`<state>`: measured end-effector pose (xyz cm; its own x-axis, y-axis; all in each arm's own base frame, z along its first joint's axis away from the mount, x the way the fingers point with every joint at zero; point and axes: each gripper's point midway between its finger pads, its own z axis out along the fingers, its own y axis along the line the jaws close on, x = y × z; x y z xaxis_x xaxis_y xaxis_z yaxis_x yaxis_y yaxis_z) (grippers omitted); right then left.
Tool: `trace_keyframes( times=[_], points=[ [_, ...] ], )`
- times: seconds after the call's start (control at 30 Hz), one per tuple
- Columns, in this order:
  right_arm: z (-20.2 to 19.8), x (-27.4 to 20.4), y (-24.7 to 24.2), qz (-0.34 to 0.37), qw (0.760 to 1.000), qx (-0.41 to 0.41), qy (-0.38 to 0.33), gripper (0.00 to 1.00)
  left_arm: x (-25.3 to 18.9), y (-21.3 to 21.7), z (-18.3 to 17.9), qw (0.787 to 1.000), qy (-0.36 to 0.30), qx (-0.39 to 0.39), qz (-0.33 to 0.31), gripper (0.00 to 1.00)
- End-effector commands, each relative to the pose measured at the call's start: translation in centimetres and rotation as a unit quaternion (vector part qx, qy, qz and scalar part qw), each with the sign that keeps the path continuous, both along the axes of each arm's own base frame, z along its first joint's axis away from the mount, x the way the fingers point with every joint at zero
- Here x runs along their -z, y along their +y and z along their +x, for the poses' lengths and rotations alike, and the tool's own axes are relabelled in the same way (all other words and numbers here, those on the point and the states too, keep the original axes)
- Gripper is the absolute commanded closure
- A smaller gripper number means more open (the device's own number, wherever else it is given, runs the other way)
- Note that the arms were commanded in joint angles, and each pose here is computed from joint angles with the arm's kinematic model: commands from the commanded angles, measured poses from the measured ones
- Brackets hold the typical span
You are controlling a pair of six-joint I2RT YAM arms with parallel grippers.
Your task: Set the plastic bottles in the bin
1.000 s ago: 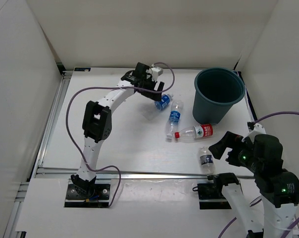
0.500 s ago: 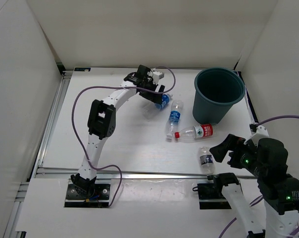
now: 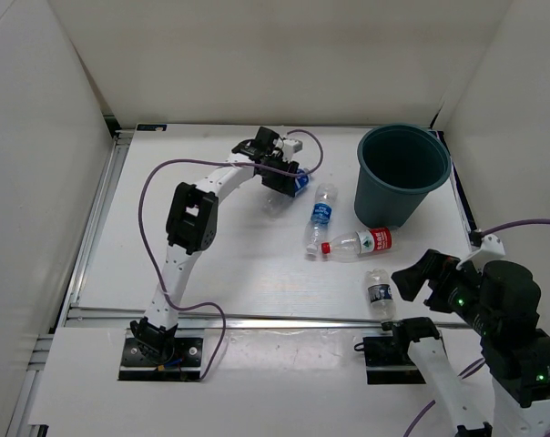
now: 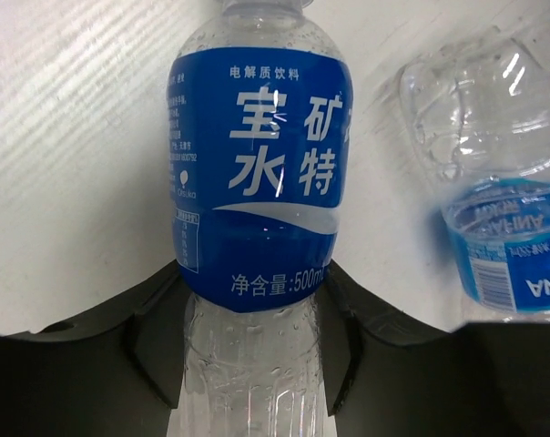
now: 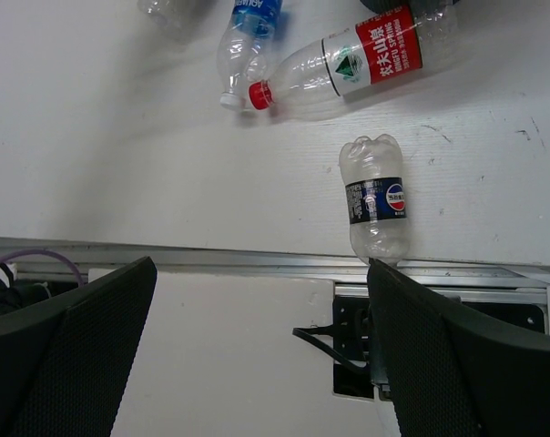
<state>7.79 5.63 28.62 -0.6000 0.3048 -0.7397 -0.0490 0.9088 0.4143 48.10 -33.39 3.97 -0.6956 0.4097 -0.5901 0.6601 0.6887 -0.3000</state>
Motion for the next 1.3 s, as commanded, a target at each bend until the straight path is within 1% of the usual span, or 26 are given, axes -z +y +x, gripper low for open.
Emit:
trace_keyframes(
  times=[0.0,0.07,0.1,0.13,0.17,0.2,0.27,0.37,0.4,0.43,0.47,0.53,0.6,0.63,0.67,0.77,0.8,0.83,0.9,0.93,0.97,1.0,1.03,1.07,1.23,1.27],
  points=[
    [-0.9,-0.6,-0.4,-0.008,1.0,-0.003,-0.015,0.0,-7.4,-0.1,-0.9,0.999,-0.031,-0.014,-0.029,0.59],
    [-1.3,-0.5,-0.5,-0.007,1.0,-0.003,-0.02,0.0,-10.7,0.3,-0.3,0.997,-0.062,-0.041,-0.037,0.61],
    [-1.3,-0.5,-0.4,-0.004,1.0,0.0,-0.018,0.0,-14.6,0.4,-0.1,0.993,-0.096,-0.049,-0.056,0.61],
    [-1.3,-0.5,-0.4,-0.004,1.0,0.0,-0.018,0.0,-16.7,0.4,0.2,0.989,-0.114,-0.06,-0.068,0.61],
    [-1.5,-0.6,-0.4,0.002,1.0,0.002,-0.023,0.0,-20.6,0.1,0.6,0.983,-0.145,-0.064,-0.094,0.61],
    [-1.8,-0.4,-0.5,0.002,1.0,0.002,-0.023,0.0,-23.2,0.0,0.5,0.978,-0.156,-0.075,-0.116,0.6],
    [-2.1,-0.5,-0.3,0.012,1.0,0.003,-0.025,0.0,-30.5,-0.2,0.1,0.96,-0.212,-0.085,-0.163,0.58],
    [-2.6,-0.9,-0.3,0.025,0.999,0.009,-0.037,0.0,-37.5,-1.1,-1.2,0.934,-0.257,-0.093,-0.231,0.57],
    [-3.0,-1.1,-0.4,0.026,0.999,0.009,-0.043,0.0,-38.5,-2.0,-1.8,0.93,-0.251,-0.091,-0.253,0.56],
    [-3.1,-1.5,-0.5,0.031,0.998,0.016,-0.048,0.0,-40.0,-2.1,-1.9,0.921,-0.263,-0.093,-0.272,0.56],
    [-3.2,-1.5,-0.8,0.029,0.998,0.022,-0.056,0.0,-41.1,-3.5,-3.0,0.916,-0.264,-0.083,-0.292,0.56],
    [-3.6,-2.0,-1.0,0.038,0.997,0.027,-0.066,0.0,-42.4,-5.1,-4.0,0.907,-0.264,-0.074,-0.32,0.56],
    [-4.0,-2.7,-1.2,0.043,0.995,0.03,-0.082,0.0,-43.6,-7.6,-4.7,0.893,-0.272,-0.061,-0.353,0.54],
    [-4.1,-2.7,-1.4,0.048,0.995,0.034,-0.085,0.0,-43.8,-8.6,-5.0,0.889,-0.263,-0.06,-0.369,0.54],
    [-4.4,-3.4,-1.5,0.054,0.993,0.033,-0.096,0.0,-43.3,-10.5,-5.3,0.887,-0.257,-0.046,-0.381,0.54],
    [-5.1,-3.4,-2.0,0.062,0.994,0.035,-0.088,0.0,-43.0,-13.3,-5.8,0.876,-0.24,-0.038,-0.416,0.52],
    [-5.2,-3.6,-2.0,0.063,0.993,0.035,-0.092,0.0,-43.2,-14.3,-6.7,0.872,-0.237,-0.03,-0.428,0.51],
    [-5.6,-3.9,-2.3,0.068,0.993,0.037,-0.094,0.0,-43.0,-15.3,-6.7,0.864,-0.245,-0.022,-0.439,0.51],
    [-5.9,-4.1,-2.5,0.073,0.992,0.031,-0.096,0.0,-42.1,-16.8,-6.8,0.86,-0.235,-0.023,-0.452,0.49],
    [-6.1,-4.4,-2.5,0.075,0.992,0.031,-0.102,0.0,-42.2,-17.1,-6.6,0.854,-0.238,-0.022,-0.461,0.49],
    [-6.4,-4.5,-2.4,0.083,0.991,0.022,-0.103,0.0,-41.4,-17.6,-6.2,0.854,-0.234,-0.024,-0.464,0.49],
    [-6.4,-4.5,-2.4,0.083,0.991,0.018,-0.103,0.0,-42.0,-17.9,-6.7,0.848,-0.234,-0.019,-0.474,0.47],
    [-6.6,-4.5,-2.4,0.089,0.99,0.019,-0.106,0.0,-41.0,-18.3,-6.1,0.85,-0.234,-0.026,-0.472,0.46],
    [-6.7,-4.5,-2.2,0.091,0.99,0.015,-0.105,0.0,-41.7,-18.3,-6.1,0.838,-0.237,-0.026,-0.49,0.46],
    [-6.9,-4.2,-2.1,0.093,0.99,0.006,-0.103,0.0,-40.8,-19.2,-5.0,0.82,-0.231,-0.037,-0.522,0.41],
    [-7.0,-4.2,-1.9,0.095,0.99,0.001,-0.102,0.0,-40.6,-19.9,-5.5,0.819,-0.223,-0.034,-0.528,0.41]
  ],
)
